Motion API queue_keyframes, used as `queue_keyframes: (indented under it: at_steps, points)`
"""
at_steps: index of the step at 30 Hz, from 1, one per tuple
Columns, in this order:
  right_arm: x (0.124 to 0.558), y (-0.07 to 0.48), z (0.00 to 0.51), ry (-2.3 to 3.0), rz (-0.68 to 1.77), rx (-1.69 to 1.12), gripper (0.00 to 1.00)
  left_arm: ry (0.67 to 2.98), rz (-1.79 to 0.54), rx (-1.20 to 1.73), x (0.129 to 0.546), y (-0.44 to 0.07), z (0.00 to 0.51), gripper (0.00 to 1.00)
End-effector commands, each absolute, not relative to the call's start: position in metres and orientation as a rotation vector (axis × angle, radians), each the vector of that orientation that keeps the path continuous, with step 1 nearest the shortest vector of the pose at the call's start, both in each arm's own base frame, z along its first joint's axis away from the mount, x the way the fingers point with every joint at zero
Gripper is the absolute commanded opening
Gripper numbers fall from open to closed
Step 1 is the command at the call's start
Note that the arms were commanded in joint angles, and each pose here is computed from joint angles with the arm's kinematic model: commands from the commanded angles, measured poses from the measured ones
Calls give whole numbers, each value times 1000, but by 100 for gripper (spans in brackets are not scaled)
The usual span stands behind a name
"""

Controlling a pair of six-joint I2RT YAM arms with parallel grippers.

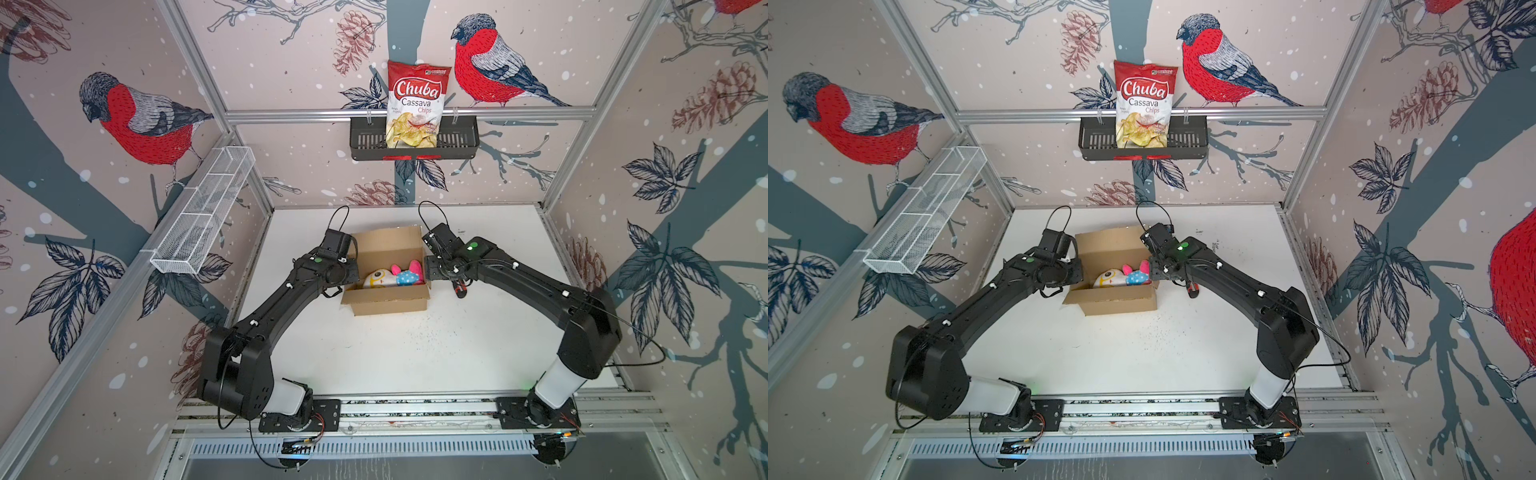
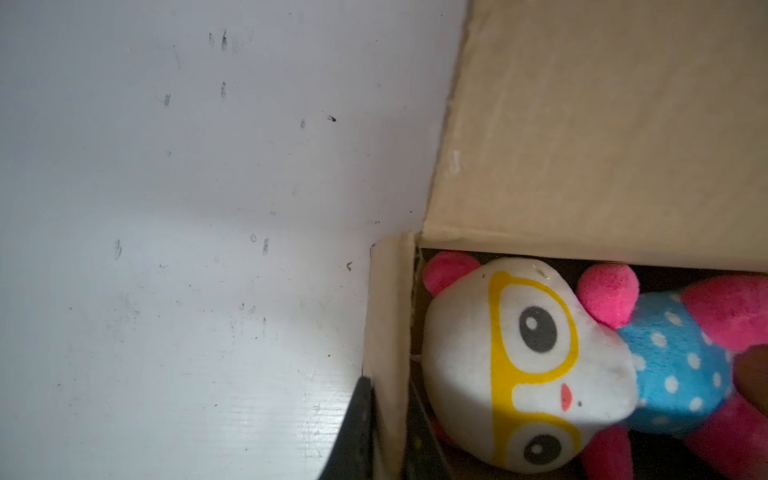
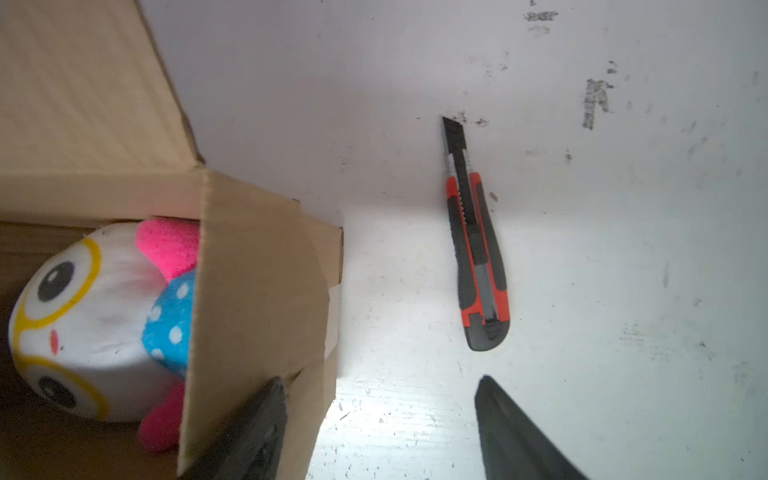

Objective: Unpack the express box
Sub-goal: 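Move the open right gripper over the box above the plush toy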

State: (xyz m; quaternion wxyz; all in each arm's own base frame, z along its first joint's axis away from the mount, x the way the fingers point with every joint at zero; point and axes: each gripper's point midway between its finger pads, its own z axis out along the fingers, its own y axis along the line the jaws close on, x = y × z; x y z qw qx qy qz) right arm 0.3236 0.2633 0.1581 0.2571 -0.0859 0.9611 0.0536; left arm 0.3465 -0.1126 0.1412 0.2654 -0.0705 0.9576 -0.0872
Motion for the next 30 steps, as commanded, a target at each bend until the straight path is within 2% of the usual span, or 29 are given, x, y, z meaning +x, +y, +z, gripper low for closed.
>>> queue_keyframes:
  at_steps: [1, 5, 11, 20, 30]
  points:
    - [324, 298, 166, 2559, 391, -316, 70, 2606, -256, -173, 344, -117, 140, 13]
    - [320, 303, 162, 2567, 450, -324, 69, 2602, -256, -161, 347, -121, 144, 13]
    - [323, 273, 174, 2575, 342, -251, 69, 2583, -233, -125, 353, -120, 152, 13]
    - [312, 241, 226, 2506, 267, -239, 67, 2494, -191, 66, 375, -126, 180, 13]
    - [293, 239, 288, 2339, 388, -376, 59, 2428, -221, 357, 390, -147, 194, 13]
